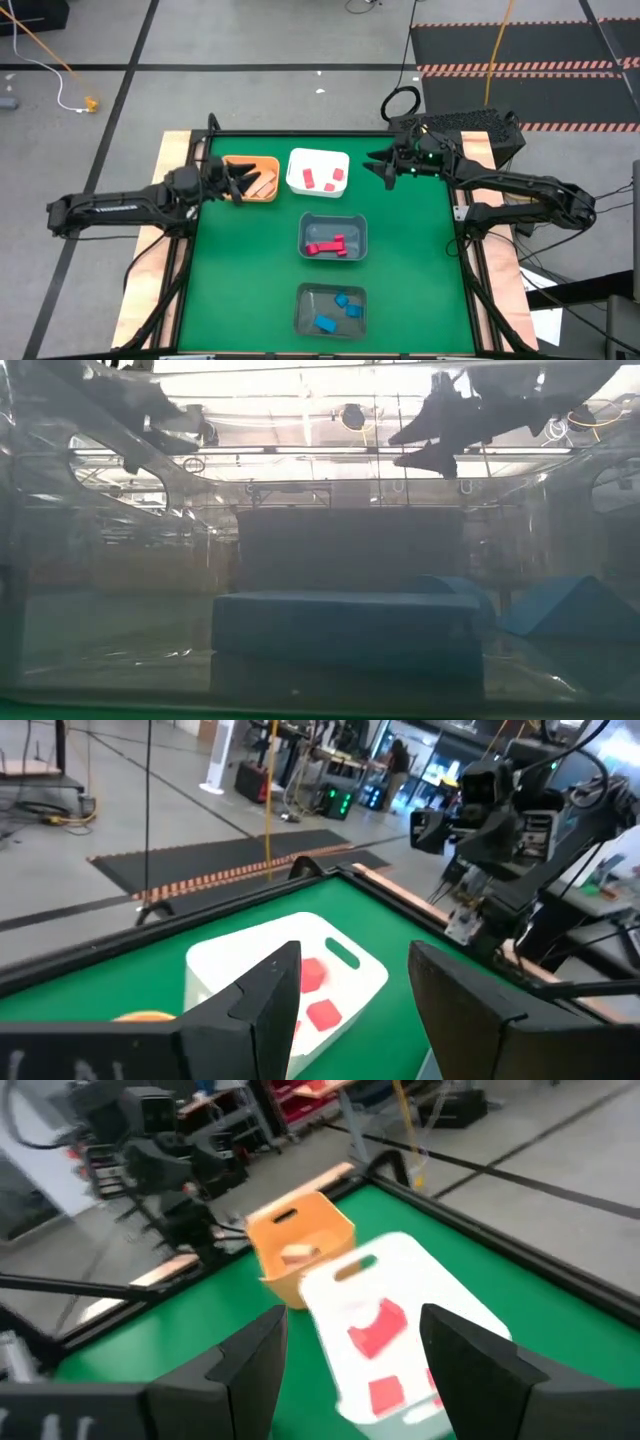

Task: Sort & place blocks by color
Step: Return to Home Position

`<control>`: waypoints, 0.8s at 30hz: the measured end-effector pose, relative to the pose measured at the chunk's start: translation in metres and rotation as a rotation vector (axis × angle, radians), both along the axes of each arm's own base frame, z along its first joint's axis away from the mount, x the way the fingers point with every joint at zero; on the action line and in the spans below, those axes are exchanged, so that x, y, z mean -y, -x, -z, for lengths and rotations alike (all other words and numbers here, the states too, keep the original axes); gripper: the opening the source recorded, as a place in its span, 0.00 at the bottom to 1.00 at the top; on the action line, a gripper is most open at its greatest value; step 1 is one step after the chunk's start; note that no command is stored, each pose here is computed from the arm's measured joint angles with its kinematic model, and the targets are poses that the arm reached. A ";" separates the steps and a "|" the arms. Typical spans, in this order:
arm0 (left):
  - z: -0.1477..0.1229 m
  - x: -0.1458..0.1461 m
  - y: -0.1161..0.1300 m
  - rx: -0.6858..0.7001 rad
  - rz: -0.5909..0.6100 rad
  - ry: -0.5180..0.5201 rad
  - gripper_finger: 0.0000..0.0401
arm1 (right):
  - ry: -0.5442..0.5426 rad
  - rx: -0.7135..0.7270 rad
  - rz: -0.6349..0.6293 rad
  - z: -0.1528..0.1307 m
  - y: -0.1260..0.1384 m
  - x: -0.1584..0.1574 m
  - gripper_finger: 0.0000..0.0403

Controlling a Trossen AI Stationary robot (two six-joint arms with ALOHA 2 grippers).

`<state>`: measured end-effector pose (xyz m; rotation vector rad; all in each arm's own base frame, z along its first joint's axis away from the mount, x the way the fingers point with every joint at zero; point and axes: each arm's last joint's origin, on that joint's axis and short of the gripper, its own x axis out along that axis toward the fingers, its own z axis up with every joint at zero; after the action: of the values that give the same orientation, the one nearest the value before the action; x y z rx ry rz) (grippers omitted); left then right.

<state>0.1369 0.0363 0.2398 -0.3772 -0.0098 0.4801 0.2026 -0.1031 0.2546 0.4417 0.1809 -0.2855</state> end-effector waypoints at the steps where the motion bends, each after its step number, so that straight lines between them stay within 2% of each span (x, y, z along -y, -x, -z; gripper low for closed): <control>1: 0.005 0.000 0.000 0.009 0.001 0.010 0.46 | -0.002 -0.010 0.015 0.003 0.001 0.000 0.55; 6: 0.031 0.001 0.001 0.022 -0.003 0.085 0.46 | -0.054 -0.032 0.061 0.024 0.006 -0.002 0.55; 17: 0.073 0.002 0.007 0.024 -0.020 0.203 0.46 | -0.125 0.153 0.084 0.064 0.025 -0.012 0.55; 24: 0.084 0.003 0.010 0.007 -0.028 0.237 0.46 | -0.146 0.231 0.124 0.087 0.042 -0.021 0.55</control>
<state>0.1271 0.0336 0.1554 -0.6118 0.0355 0.5093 0.1601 -0.0825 0.1679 0.6277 -0.0525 -0.3419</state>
